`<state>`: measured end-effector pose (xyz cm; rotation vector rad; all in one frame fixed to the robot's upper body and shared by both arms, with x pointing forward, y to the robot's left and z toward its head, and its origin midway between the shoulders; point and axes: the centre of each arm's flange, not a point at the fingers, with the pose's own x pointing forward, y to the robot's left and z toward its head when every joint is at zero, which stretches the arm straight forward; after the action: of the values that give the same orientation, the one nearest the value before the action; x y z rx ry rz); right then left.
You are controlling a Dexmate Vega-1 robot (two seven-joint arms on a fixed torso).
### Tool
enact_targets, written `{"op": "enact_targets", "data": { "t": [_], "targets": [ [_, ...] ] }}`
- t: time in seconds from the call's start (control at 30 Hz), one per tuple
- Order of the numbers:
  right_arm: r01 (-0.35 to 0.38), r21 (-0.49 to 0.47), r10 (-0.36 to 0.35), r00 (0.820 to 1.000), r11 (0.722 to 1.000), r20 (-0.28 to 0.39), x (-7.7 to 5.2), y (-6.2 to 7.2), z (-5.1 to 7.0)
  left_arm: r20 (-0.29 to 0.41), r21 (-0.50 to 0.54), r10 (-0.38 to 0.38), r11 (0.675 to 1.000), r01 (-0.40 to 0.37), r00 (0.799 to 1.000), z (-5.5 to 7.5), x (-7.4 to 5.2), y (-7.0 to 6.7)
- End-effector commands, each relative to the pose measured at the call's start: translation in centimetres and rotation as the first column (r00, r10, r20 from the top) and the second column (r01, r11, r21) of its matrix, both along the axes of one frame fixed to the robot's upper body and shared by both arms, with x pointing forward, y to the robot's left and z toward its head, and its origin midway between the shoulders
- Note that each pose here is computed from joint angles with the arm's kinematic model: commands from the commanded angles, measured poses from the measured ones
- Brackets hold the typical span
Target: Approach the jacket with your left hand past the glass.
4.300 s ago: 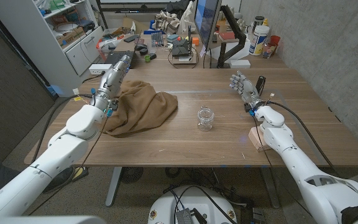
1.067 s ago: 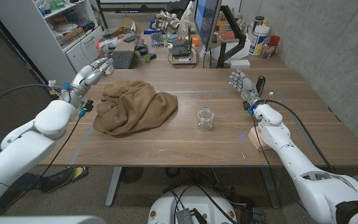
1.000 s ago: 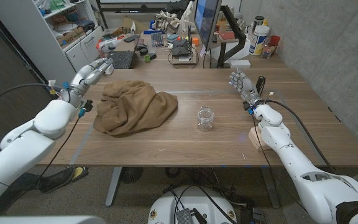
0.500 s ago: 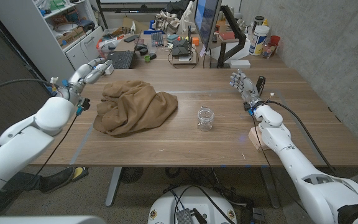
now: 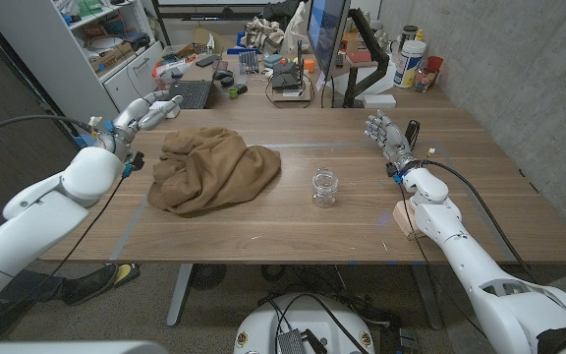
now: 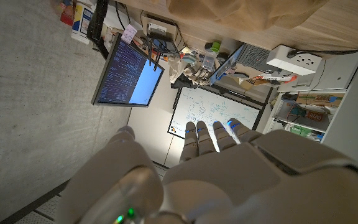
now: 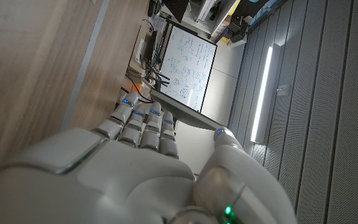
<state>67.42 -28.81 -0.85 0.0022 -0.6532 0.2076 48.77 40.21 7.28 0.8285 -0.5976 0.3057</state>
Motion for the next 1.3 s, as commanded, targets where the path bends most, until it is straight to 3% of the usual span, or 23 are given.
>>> {"op": "enact_targets", "data": {
  "t": [0.03,0.33,0.7,1.3],
  "targets": [
    [0.009,0.008,-0.009,1.000,1.000,0.006,-0.3,-0.3,-0.2,-0.029,0.049,0.031,0.998,-0.029,0.999,0.4,0.9,-0.7],
    [0.013,0.004,-0.013,1.000,1.000,0.008,-0.4,-0.3,-0.2,-0.046,0.078,0.040,0.996,-0.036,0.998,0.8,1.6,-1.2],
    [0.019,0.003,-0.019,1.000,1.000,0.007,-0.4,-0.3,-0.3,-0.040,0.163,0.106,0.982,-0.098,0.994,1.2,2.0,-2.1],
    [0.035,-0.008,-0.035,0.999,0.999,0.017,-0.7,-0.4,0.0,-0.051,0.260,0.169,0.954,-0.151,0.984,1.0,3.3,-3.4]
  ]
}}
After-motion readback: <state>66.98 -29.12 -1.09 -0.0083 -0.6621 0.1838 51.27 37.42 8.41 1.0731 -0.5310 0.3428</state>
